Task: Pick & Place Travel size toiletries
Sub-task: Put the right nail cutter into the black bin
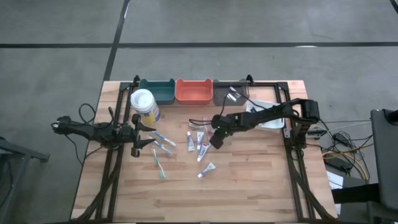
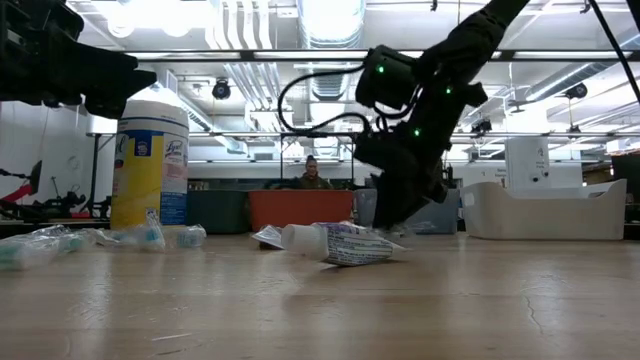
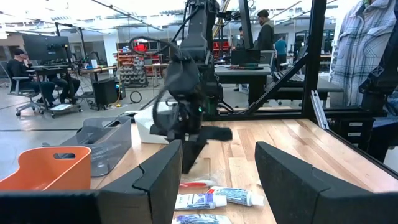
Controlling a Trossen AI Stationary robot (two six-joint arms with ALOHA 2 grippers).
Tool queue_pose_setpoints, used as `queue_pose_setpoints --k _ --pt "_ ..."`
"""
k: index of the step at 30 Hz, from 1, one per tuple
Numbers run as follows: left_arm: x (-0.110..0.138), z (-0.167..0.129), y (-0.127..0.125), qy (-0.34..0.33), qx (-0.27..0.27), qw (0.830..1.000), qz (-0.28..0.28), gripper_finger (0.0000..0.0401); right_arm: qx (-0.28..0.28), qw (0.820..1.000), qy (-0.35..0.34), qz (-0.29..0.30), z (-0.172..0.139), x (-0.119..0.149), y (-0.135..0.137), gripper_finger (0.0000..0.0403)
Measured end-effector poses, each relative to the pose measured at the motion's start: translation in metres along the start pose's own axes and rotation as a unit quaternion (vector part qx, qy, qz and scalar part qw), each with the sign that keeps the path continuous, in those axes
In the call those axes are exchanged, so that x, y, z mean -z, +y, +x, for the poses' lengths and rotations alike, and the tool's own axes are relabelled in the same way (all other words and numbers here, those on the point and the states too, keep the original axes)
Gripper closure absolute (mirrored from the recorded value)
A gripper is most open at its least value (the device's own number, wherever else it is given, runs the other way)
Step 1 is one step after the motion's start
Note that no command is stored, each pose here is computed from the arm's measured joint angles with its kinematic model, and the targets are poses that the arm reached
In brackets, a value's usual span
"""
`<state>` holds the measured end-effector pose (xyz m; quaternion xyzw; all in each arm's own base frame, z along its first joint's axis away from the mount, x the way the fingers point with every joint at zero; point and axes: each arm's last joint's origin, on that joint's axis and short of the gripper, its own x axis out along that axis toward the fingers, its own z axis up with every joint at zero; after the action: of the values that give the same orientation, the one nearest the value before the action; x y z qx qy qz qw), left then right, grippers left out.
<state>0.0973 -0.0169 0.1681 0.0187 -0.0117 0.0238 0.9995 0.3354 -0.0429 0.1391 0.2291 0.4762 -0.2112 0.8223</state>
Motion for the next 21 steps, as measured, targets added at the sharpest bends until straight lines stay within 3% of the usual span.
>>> queue_pose_setpoints --k 7,12,21 --pt "0.0 0.0 0.0 0.0 0.0 1.0 0.0 0.0192 0.005 0.999 -0.028 -0.03 -0.032 -0.022 0.0 0.0349" --pt "0.0 0.0 0.0 0.0 0.0 1.0 0.0 0.0192 0.04 0.997 -0.051 -0.049 -0.054 -0.039 0.001 0.0349" --pt "0.0 0.0 0.0 0.001 0.0 1.0 0.0 0.0192 0.056 0.992 -0.067 -0.085 -0.073 -0.057 0.005 0.0349"
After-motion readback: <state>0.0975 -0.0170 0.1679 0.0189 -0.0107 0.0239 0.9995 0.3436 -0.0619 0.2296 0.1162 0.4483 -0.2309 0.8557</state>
